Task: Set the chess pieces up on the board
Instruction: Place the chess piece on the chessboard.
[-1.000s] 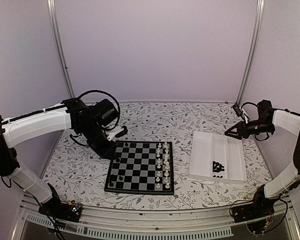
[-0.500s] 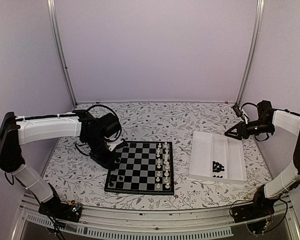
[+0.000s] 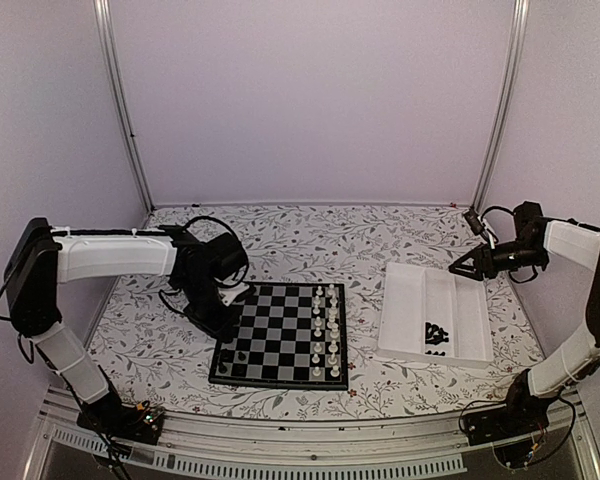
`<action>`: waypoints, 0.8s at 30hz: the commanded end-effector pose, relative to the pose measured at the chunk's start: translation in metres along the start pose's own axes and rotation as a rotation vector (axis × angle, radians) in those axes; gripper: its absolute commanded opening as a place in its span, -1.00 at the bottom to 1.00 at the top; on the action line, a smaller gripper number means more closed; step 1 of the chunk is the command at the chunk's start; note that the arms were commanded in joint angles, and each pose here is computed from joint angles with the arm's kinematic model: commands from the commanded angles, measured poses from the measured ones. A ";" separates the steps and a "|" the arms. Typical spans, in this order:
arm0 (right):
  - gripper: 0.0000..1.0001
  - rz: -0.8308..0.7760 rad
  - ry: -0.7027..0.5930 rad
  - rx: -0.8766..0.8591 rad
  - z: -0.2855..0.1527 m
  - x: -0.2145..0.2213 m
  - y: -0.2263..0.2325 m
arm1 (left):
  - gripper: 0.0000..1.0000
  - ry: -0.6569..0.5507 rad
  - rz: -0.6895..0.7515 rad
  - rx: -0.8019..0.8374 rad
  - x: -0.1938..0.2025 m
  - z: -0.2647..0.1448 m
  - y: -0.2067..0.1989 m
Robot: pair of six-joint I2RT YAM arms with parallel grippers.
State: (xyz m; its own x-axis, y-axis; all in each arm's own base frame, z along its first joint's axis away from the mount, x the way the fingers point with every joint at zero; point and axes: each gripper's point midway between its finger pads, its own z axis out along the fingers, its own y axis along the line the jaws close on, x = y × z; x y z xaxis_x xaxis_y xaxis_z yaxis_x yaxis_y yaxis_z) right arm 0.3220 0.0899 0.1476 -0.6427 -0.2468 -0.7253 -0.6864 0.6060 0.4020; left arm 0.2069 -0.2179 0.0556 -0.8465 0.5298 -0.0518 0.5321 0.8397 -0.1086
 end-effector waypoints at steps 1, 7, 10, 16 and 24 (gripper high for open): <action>0.03 -0.002 0.005 -0.016 0.002 0.003 0.002 | -0.87 0.010 -0.011 -0.016 -0.001 0.008 0.008; 0.03 0.000 0.007 -0.019 0.003 0.004 0.002 | -0.86 0.016 -0.009 -0.013 -0.001 0.011 0.008; 0.03 0.001 0.008 -0.021 0.003 0.004 0.002 | -0.85 0.022 -0.008 -0.019 0.000 0.013 0.009; 0.03 0.002 0.007 -0.023 0.003 0.004 0.003 | -0.83 0.020 -0.010 -0.018 -0.002 0.016 0.010; 0.04 0.003 0.008 -0.023 0.003 0.004 0.003 | -0.72 0.023 -0.004 -0.021 -0.004 0.021 0.011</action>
State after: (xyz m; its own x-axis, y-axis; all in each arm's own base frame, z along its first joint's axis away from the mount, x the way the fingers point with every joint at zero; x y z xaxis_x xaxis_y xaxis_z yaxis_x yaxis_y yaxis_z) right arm 0.3220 0.0900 0.1468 -0.6377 -0.2529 -0.7275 -0.6921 0.6027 0.3971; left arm 0.2108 -0.2166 0.0400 -0.8473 0.5303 -0.0298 0.5305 0.8423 -0.0958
